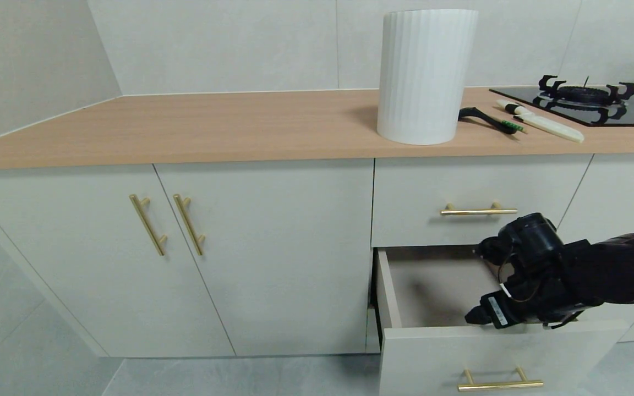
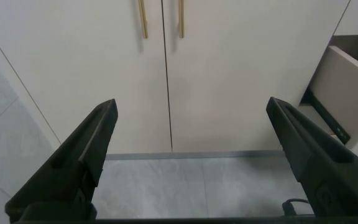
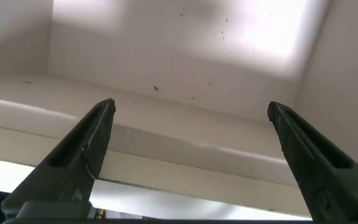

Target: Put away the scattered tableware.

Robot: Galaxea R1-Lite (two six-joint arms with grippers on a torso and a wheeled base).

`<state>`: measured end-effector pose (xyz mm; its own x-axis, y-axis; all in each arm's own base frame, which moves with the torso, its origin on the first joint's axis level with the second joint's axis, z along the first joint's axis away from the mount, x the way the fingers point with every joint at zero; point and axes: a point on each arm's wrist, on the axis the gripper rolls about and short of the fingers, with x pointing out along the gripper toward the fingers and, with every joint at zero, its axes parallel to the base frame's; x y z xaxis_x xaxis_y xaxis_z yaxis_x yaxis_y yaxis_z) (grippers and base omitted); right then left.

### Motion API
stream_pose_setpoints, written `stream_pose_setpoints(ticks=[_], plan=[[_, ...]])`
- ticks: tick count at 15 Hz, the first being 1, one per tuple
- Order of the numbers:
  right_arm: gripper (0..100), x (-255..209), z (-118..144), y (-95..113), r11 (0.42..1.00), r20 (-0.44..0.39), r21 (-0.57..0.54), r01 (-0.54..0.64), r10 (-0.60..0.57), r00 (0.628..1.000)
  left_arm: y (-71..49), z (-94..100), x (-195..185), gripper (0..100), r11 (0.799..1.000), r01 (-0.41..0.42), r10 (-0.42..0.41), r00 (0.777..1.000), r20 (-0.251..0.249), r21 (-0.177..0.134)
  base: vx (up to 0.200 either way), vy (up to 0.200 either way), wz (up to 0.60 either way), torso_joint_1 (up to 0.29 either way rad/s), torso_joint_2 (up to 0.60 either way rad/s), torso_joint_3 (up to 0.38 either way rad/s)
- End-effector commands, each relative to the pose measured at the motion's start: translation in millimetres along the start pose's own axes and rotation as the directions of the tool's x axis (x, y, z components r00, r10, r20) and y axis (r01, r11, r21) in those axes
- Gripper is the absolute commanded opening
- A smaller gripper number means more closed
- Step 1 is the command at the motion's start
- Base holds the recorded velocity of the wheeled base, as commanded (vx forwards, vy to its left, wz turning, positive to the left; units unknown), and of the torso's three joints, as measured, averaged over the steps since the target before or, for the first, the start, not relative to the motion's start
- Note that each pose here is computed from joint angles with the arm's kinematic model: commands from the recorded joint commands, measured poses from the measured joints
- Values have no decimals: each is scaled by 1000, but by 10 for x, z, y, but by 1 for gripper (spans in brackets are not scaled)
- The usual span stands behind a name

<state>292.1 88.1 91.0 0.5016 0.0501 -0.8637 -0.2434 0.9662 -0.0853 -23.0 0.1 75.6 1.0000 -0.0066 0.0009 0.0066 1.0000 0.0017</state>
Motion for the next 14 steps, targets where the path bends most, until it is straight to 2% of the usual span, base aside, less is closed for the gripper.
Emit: stream_pose_setpoints(ticks=[1, 7, 14], plan=[[100, -94, -3, 6, 1000, -17, -24, -2, 2, 1000, 0, -2, 2, 100, 1000, 0, 0, 1000, -2, 0, 0, 0, 0, 0, 0, 0], [100, -236, -186, 103, 990, -204, -138, -29, 0, 979, 0, -2, 2, 100, 1000, 0, 0, 1000, -2, 0, 0, 0, 0, 0, 0, 0], [100, -318, -387, 228, 969, -378, -239, -57, -38, 925, 0, -2, 2, 100, 1000, 0, 0, 1000, -2, 0, 0, 0, 0, 0, 0, 0]])
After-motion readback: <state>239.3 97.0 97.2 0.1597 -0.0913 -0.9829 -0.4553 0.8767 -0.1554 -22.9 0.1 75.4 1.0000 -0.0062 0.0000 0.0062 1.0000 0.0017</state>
